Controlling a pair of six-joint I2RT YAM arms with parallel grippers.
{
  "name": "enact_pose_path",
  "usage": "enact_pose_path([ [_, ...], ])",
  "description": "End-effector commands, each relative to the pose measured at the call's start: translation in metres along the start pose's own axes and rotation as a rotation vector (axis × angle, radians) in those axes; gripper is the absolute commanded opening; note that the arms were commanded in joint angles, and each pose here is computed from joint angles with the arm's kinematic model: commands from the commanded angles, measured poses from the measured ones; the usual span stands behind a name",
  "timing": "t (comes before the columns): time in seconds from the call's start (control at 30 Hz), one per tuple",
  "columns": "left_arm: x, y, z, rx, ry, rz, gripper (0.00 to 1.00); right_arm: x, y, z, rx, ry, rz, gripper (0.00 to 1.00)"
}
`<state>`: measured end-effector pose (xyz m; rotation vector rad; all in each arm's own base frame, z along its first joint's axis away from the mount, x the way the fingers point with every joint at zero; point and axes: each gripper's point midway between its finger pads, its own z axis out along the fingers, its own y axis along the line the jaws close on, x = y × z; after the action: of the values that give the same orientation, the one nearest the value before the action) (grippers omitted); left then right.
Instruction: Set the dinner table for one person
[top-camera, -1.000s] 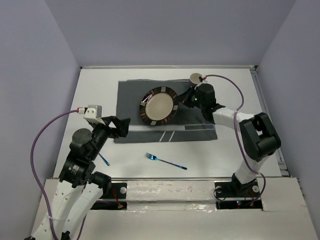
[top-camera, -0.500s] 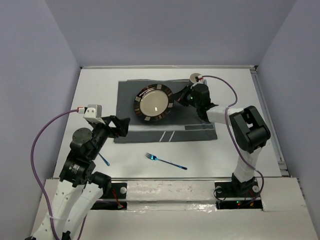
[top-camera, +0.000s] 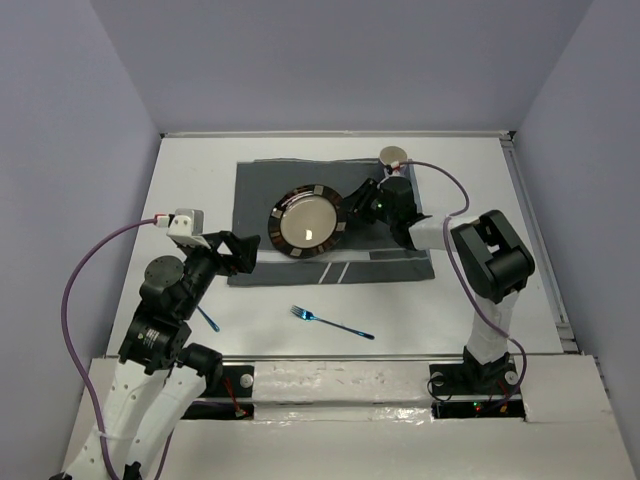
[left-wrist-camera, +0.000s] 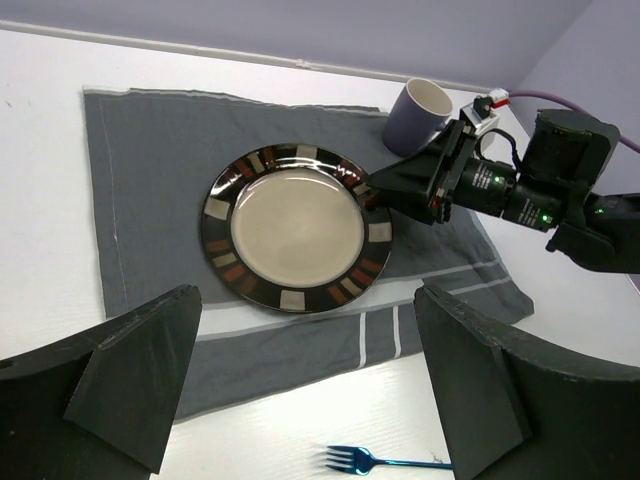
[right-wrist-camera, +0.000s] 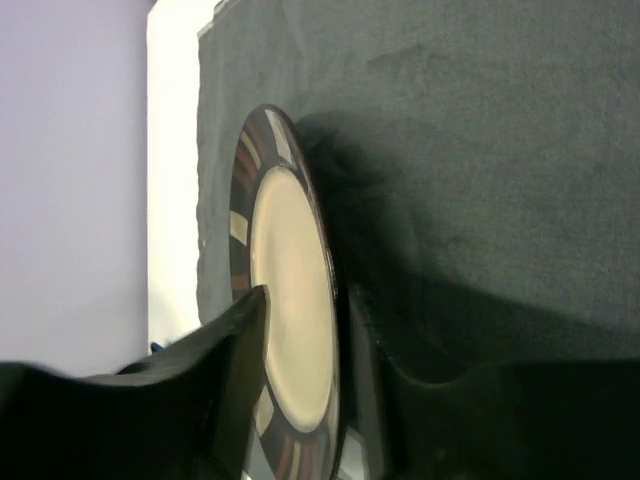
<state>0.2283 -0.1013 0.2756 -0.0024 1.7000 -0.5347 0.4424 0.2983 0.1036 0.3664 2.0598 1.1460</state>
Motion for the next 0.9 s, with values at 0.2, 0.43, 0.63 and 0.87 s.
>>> enact_pose_path([
  [0.2,-0.012,-0.006,-0.002,0.034,-0.054,0.001,0.99,-0.021,0.006,-0.015,0.087,-0.046,-0.151,0.65],
  [0.43,-0.012,-0.008,-0.003,0.042,-0.054,-0.002,0.99,-0.036,0.019,-0.038,0.15,-0.016,-0.341,0.77],
  [0.63,-0.014,-0.009,-0.004,0.048,-0.062,0.0,0.99,0.025,0.039,-0.072,0.085,0.165,-0.505,0.74],
  [0.87,-0.014,-0.012,-0.005,0.059,-0.061,0.002,0.99,0.162,0.016,-0.13,0.075,0.514,-0.775,0.53],
])
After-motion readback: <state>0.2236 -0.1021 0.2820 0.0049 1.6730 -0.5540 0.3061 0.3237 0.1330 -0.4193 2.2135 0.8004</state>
